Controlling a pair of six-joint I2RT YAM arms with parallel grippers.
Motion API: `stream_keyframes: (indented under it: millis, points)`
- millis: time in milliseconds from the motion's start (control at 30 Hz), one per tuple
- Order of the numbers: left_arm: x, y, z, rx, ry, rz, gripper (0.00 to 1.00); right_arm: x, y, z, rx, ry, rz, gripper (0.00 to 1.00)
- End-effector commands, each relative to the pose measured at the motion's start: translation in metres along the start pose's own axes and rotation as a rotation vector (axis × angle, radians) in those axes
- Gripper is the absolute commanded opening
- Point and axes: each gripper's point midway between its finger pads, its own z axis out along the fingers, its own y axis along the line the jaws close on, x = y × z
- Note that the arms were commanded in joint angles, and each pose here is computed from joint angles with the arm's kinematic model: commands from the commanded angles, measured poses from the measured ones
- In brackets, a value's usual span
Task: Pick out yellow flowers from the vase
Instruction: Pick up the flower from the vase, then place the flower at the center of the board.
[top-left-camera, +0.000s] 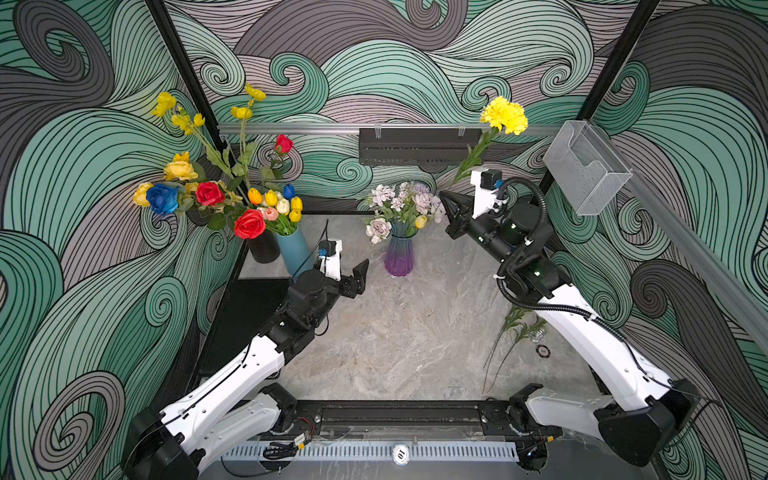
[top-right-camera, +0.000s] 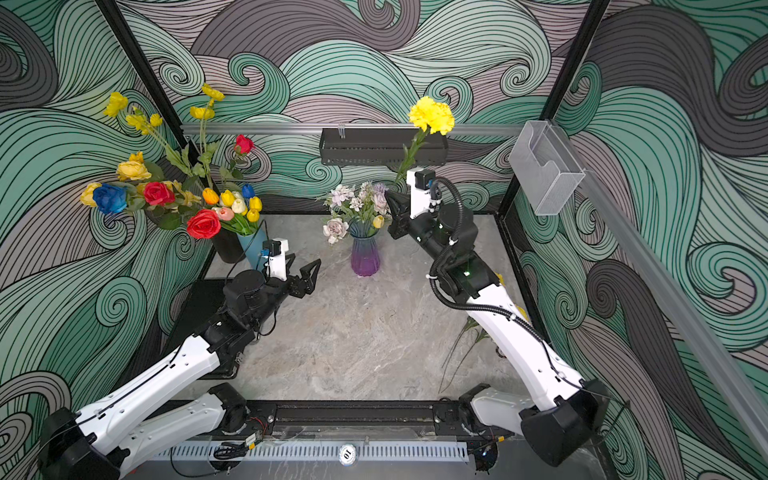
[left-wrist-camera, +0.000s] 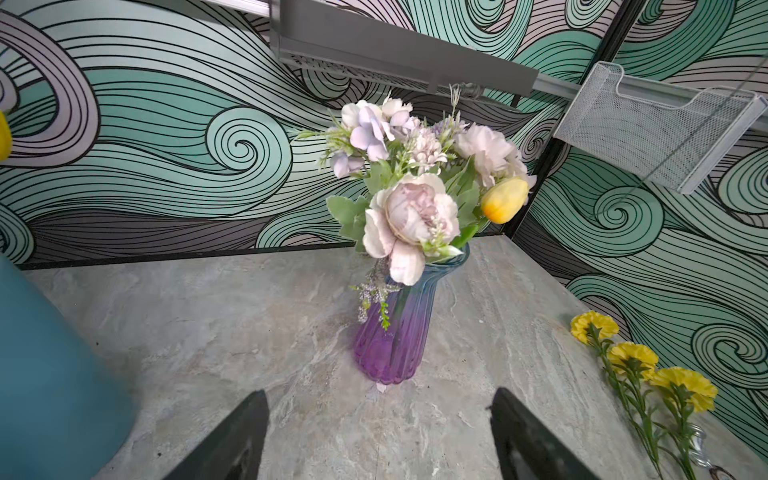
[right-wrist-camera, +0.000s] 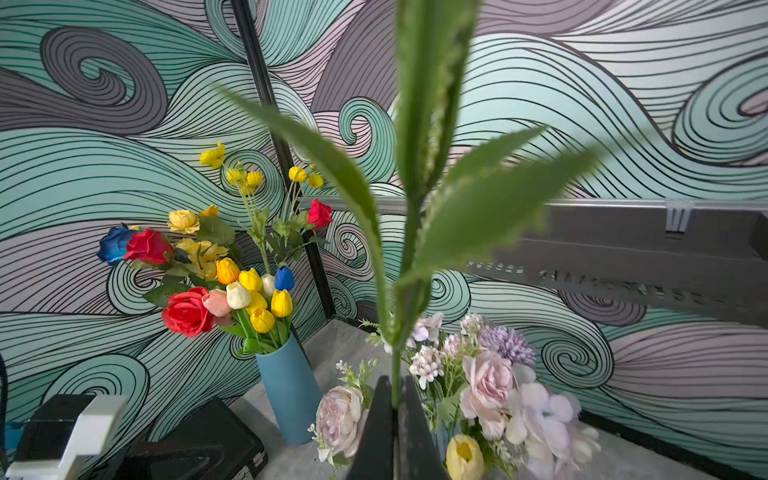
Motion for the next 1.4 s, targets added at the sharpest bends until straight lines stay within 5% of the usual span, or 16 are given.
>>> stream_keyframes:
  millis: [0,167,367,833,1367]
  points:
    - [0.005,0.01,-0.003,-0.044,-0.009,-0.009,0.84,0.024,-0.026,-0.017,0.092,0.084,0.107,0.0]
    - [0.037,0.019,0.004,-0.076,0.065,0.032,0.86,0.051,-0.062,-0.058,0.246,0.2,0.206,0.0]
    - [0.066,0.027,0.015,-0.11,0.127,0.088,0.86,0.123,-0.091,-0.113,0.437,0.393,0.367,0.0]
    - [0.082,0.034,0.017,-0.14,0.171,0.134,0.87,0.27,-0.128,-0.218,0.858,0.763,0.745,0.0]
    - [0.084,0.036,0.019,-0.152,0.183,0.136,0.87,0.34,-0.149,-0.258,1.051,0.913,0.882,0.03]
